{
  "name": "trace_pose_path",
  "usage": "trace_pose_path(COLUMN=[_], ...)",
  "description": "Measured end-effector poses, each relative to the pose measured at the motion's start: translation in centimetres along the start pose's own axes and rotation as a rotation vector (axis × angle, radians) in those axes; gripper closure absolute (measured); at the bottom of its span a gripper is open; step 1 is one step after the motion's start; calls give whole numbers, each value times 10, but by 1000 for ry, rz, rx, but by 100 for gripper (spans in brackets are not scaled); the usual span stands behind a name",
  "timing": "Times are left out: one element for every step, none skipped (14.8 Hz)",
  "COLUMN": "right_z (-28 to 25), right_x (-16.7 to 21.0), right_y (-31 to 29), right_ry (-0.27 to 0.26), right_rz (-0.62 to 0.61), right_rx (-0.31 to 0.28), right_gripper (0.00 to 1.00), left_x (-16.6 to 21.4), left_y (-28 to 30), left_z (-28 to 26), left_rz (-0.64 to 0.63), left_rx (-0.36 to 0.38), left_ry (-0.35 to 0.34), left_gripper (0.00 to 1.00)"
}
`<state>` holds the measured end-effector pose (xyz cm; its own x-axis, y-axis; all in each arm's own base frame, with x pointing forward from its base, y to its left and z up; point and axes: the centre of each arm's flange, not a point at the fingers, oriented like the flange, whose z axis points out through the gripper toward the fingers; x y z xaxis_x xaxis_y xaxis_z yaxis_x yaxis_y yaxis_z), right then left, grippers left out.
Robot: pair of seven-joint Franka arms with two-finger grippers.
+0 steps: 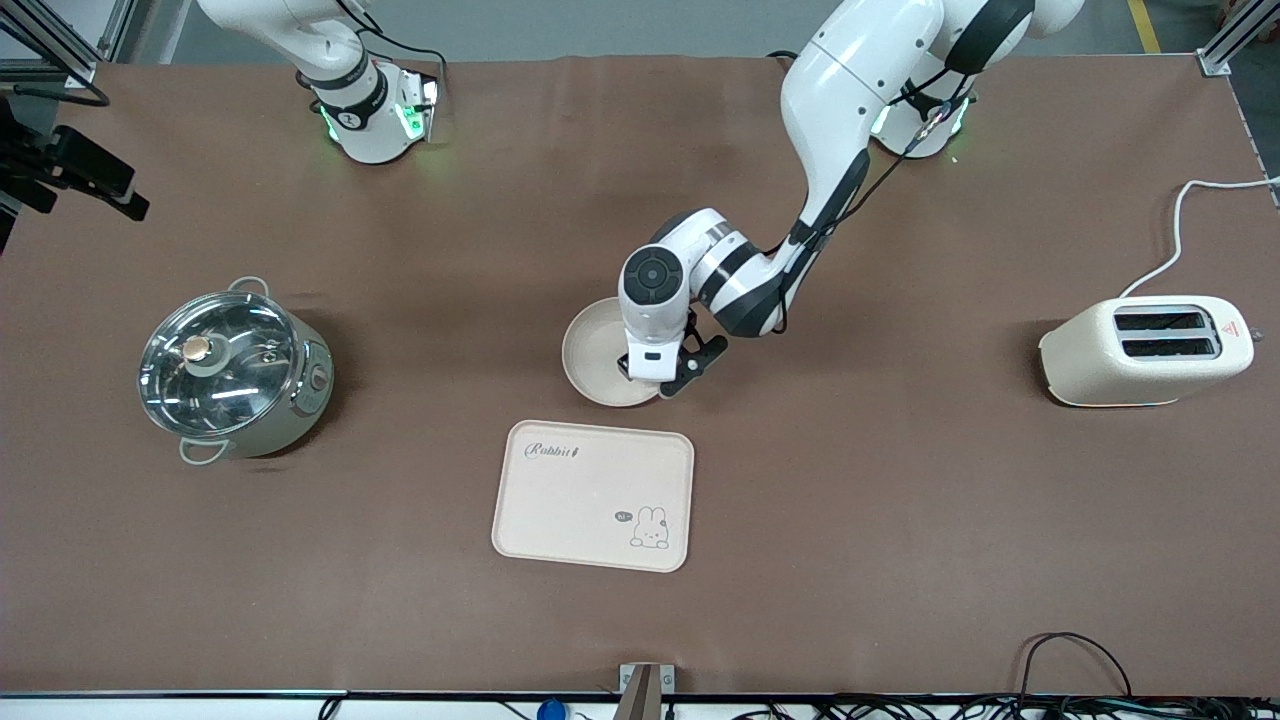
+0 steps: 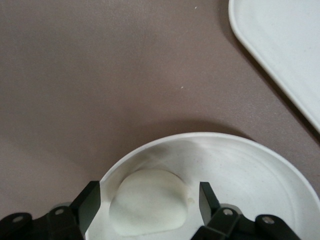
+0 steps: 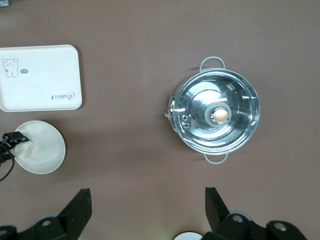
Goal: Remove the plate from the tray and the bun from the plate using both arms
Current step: 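Lower the left gripper onto the bun while the right gripper withdraws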
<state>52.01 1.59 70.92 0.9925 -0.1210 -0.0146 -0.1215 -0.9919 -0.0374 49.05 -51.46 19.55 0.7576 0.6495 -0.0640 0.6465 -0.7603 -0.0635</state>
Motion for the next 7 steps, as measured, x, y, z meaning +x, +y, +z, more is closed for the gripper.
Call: trace_pose_path(right_z=[-1, -1, -1, 0, 0, 1, 1], right_x=[-1, -1, -1, -1, -1, -1, 0], right_y=[4, 8, 11, 13, 14, 17, 21], right_ry=[-1, -2, -7, -13, -16, -18, -20], right_rz=[-4, -5, -3, -2, -3, -6, -10], right_rx=[-4, -5, -6, -7, -9, -12, -14], right_gripper=[0, 0, 0, 0, 0, 0, 0], left_x=[0, 0, 0, 0, 0, -1, -1], left_y=[0, 0, 0, 1, 1, 1, 1], left_z=[3, 5, 6, 6, 6, 6, 6], left_rz=[0, -1, -1, 0, 0, 1, 1], left_rx=[1, 1, -1, -5, -7, -8, -8], left_ry=[-1, -1, -1, -1, -1, -1, -1], left_gripper=[20, 21, 26, 26, 31, 36, 36])
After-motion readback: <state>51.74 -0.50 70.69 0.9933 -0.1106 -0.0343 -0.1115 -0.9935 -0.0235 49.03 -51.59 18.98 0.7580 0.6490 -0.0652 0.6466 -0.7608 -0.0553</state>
